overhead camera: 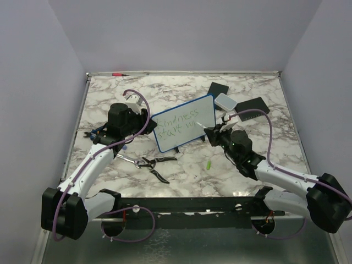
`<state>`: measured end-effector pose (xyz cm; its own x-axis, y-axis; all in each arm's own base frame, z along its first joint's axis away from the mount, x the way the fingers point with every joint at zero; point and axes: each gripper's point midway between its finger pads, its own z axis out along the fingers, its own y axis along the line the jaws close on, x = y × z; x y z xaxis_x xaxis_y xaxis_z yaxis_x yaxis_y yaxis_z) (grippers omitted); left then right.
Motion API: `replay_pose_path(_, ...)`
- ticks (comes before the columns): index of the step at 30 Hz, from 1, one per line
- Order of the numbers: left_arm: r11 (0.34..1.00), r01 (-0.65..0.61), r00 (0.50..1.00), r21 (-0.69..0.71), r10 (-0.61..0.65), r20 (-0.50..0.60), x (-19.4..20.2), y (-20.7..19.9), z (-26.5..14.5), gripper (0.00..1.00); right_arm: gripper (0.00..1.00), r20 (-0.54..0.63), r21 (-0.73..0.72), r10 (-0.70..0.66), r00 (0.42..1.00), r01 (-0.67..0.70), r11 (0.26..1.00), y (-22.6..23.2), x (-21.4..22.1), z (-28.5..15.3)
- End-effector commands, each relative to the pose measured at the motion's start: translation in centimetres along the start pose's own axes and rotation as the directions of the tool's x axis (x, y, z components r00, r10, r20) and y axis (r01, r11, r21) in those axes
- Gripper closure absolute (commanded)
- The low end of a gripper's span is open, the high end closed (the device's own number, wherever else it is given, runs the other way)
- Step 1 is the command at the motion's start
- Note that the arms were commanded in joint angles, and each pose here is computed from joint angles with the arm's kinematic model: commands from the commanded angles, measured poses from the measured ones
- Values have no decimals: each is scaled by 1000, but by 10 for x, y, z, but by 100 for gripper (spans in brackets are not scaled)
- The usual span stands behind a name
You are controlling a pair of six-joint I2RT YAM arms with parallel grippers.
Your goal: Write a sentence on the whiteboard
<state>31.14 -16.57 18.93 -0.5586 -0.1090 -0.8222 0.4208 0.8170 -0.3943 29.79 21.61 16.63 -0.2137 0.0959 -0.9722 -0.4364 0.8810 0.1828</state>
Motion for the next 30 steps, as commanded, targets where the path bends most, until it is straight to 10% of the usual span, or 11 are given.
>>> replay_pose_path(1, 1000, -10, 1000, 9, 9, 17, -3, 0, -3, 62, 99, 43, -10, -28, 999, 28, 1000, 5, -19, 8)
replay_pose_path(30, 1000, -13, 1000, 8, 12, 20, -3, -1, -4, 62, 99, 57, -35, -25, 998, 27, 999, 13, -22, 20)
